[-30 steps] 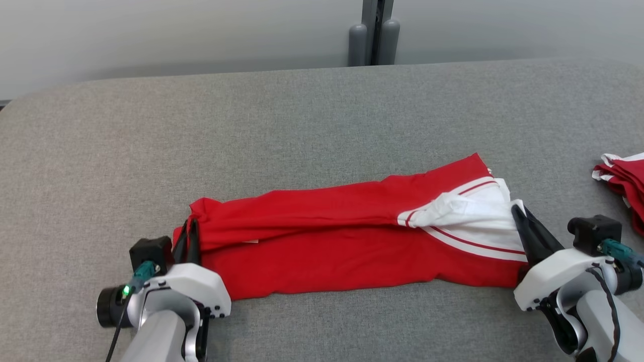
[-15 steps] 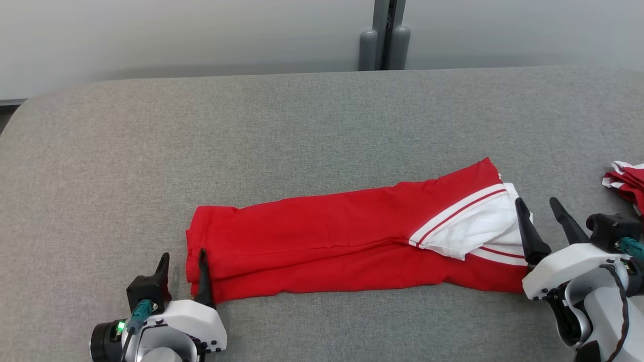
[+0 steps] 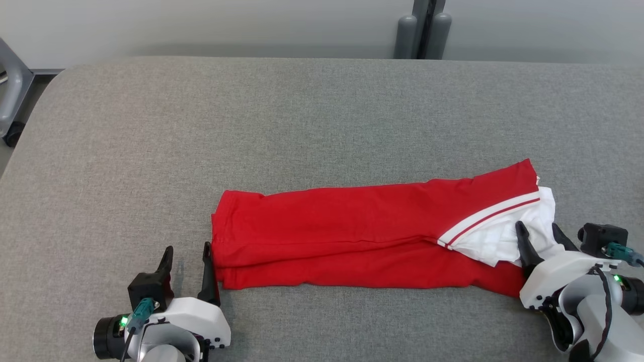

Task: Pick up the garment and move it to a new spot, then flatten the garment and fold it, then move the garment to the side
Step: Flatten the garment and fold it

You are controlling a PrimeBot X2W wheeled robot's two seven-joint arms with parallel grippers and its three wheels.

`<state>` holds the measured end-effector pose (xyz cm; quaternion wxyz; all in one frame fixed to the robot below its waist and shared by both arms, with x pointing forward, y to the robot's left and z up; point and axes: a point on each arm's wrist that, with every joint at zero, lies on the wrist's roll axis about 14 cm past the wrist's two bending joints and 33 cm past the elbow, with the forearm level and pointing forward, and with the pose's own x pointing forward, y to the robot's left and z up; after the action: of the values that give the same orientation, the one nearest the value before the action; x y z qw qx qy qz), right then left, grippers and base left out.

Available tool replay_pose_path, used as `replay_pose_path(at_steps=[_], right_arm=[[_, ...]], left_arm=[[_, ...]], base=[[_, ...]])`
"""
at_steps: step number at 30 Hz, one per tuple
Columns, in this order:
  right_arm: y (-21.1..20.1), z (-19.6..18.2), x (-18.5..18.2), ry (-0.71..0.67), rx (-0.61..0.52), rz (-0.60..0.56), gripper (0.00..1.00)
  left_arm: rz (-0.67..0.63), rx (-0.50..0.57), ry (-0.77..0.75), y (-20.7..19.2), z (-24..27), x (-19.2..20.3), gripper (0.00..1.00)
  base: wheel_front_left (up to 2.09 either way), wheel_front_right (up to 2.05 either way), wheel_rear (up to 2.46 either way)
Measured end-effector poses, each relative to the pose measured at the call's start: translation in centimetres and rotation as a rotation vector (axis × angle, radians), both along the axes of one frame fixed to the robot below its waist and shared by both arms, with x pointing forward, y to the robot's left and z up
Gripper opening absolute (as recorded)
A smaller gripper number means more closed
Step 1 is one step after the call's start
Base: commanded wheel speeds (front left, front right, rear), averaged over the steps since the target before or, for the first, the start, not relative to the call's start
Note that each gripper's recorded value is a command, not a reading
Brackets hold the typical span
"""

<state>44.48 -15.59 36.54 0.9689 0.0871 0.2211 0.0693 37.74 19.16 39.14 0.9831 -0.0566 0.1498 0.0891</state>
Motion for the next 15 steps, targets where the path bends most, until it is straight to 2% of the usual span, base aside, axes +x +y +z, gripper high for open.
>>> replay_pose_path(at_steps=[1,2,3,4,5,11,15], right_arm=[[0.3,-0.1,0.1,0.007,0.005,0.006,1.0],[0.7,-0.4,0.0,0.022,0.001,0.019,0.88],[0.8,-0.6,0.0,0.034,0.004,0.022,0.43],[0.9,-0.7,0.0,0.038,0.009,0.022,0.05],[1.0,-0.8,-0.1,0.047,0.003,0.031,0.0],[0.1,-0.7,0.3,0.044,0.01,0.005,0.0],[-2.7,0.1,0.7,0.015,-0.008,-0.06,0.0]], left_arm=[[0.002,0.001,0.002,0.1,-0.1,0.0,1.0],[0.006,0.003,0.003,0.2,-0.1,-0.1,1.0],[0.006,0.003,0.005,0.2,-0.1,-0.1,1.0],[0.006,0.002,0.004,0.1,-0.1,-0.1,1.0],[0.005,0.002,0.004,0.1,-0.1,-0.1,1.0],[-0.009,0.002,-0.001,-0.3,0.0,0.2,1.0],[-0.022,0.0,-0.006,-0.7,0.2,0.4,1.0]], base=[[0.0,0.0,0.0],[0.0,0.0,0.0],[0.0,0.0,0.0],[0.0,0.0,0.0],[0.0,0.0,0.0],[0.0,0.0,0.0],[0.0,0.0,0.0]])
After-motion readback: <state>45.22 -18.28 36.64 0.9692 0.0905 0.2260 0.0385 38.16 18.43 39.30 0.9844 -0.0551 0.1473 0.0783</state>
